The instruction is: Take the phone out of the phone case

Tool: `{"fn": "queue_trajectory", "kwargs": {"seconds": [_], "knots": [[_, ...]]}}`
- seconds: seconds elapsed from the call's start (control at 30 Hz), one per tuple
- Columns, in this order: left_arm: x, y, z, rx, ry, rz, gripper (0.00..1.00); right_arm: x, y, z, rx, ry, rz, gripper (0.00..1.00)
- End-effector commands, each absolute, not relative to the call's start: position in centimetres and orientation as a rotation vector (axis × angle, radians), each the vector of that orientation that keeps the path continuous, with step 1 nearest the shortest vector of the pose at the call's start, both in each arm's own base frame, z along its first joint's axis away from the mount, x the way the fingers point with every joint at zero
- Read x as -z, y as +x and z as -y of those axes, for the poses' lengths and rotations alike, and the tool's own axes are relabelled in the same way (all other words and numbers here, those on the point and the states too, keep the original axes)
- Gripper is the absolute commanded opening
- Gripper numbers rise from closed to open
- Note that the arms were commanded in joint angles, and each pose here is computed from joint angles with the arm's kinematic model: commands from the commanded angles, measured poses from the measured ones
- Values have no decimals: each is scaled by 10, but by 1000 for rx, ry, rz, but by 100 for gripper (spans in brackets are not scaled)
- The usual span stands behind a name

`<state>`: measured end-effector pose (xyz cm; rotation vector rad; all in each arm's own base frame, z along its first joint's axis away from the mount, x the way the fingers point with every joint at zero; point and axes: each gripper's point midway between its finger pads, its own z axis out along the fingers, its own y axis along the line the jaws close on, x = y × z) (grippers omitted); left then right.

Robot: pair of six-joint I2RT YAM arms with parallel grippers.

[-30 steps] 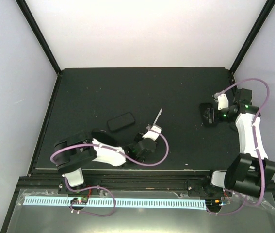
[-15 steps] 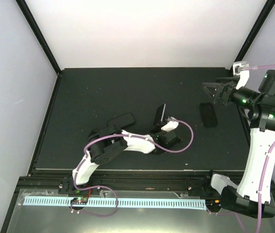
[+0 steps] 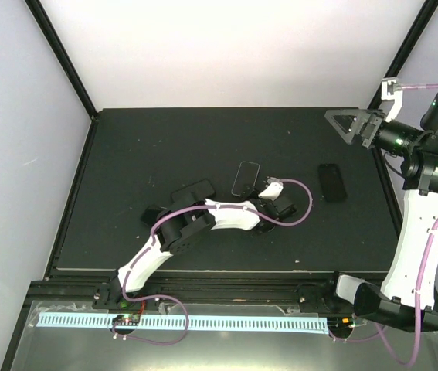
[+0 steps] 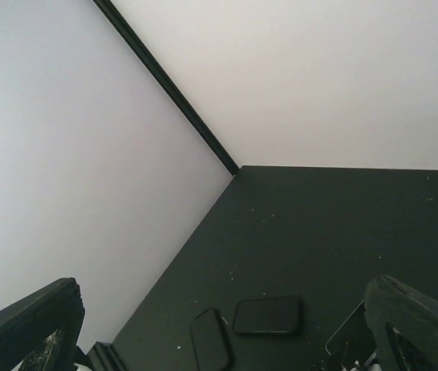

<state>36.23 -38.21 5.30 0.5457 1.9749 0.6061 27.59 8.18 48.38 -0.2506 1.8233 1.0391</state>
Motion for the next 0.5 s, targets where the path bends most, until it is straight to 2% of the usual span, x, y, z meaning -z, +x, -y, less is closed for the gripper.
{"fn": "queue_trajectory", "kwargs": {"seconds": [0.0, 0.27, 0.47], "knots": [[-43, 360, 374, -603, 552, -2018, 51, -502, 255, -95, -1140, -304, -1762, 100], [-50, 355, 370, -540, 521, -2033, 71, -508, 246, -101, -1208, -320, -1698, 100], [-59, 349, 365, -454, 489, -2036, 76, -505, 244, -103, -1278, -305, -1700, 100]]}}
